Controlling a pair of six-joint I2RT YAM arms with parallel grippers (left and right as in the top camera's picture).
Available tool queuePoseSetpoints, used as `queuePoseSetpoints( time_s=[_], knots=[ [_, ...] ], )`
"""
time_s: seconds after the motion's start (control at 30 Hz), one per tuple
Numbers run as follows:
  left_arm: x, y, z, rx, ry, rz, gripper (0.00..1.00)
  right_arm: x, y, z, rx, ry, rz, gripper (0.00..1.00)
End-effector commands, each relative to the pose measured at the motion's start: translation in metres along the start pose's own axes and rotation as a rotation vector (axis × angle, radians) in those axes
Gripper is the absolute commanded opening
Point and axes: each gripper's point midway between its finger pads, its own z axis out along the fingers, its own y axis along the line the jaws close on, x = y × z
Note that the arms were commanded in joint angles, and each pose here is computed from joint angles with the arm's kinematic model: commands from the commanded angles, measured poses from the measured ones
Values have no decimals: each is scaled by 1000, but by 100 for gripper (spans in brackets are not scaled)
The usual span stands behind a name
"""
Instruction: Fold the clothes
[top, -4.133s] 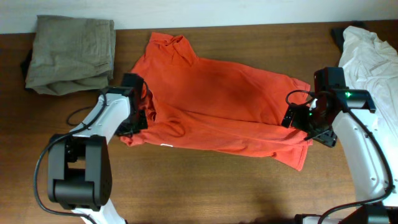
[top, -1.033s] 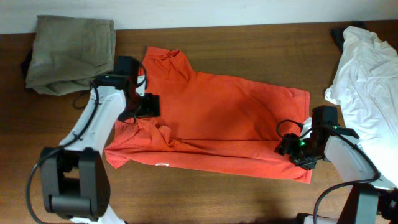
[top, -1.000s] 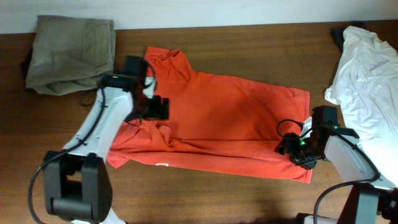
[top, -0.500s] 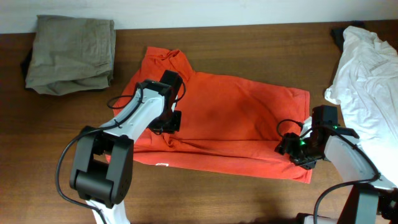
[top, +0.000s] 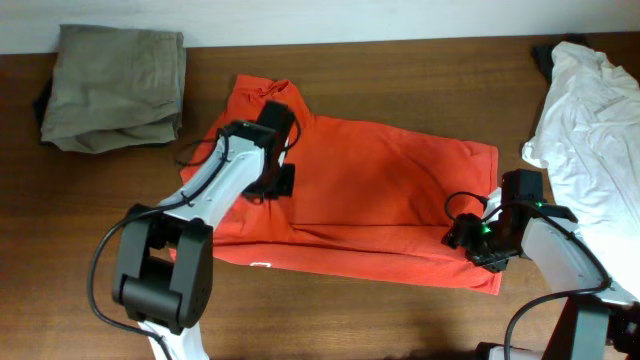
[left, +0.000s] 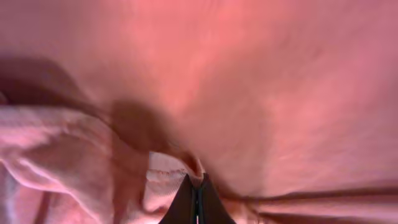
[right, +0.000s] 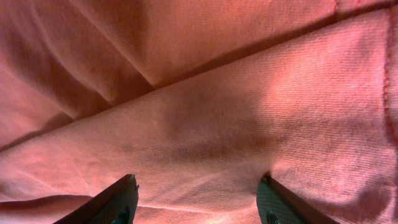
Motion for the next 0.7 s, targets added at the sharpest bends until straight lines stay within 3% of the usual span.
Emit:
queuePoseSetpoints(
  time_s=[0.0, 0.17, 0.3, 0.33, 0.37, 0.4, 0.47, 0.5, 0.53, 0.57, 0.6, 0.63, 0.67],
  knots=[
    [-19, 2, -8, -13, -61, -9, 0, 2, -1, 0, 10, 0, -8, 65],
    [-46, 37, -12, -170, -178, -58, 0, 2, -1, 0, 10, 3, -8, 65],
    [-50, 65, -12, -196, -183, -128, 0, 2, -1, 0, 11, 4, -7, 65],
    [-49, 68, -12, -198, -181, -134, 23, 2, -1, 0, 8, 1, -8, 62],
    [-48, 68, -12, -199, -175, -134, 86, 0, 5, -2, -20, 2, -10, 57],
    [-45, 69, -12, -202, -163, -132, 97, -3, 8, -6, -25, -1, -12, 56],
    [-34, 71, -19, -213, -107, -124, 99, -7, 16, -24, -21, 15, -26, 56],
    [-30, 71, -26, -217, -83, -121, 99, -7, 18, -28, -20, 22, -51, 56],
    [-24, 71, -30, -216, -51, -117, 99, -3, 16, -29, -15, 38, -65, 48],
    [-17, 70, -30, -213, -23, -113, 89, 3, 14, -29, -6, 62, -58, 23],
    [-4, 71, -29, -217, 33, -106, 37, 13, 11, -29, 7, 102, -44, 4],
    [9, 73, -30, -228, 84, -107, 6, 19, 9, -29, 11, 123, -37, 4],
    [20, 74, -29, -236, 122, -141, 1, 21, 7, -27, 15, 131, -34, 4]
  ],
)
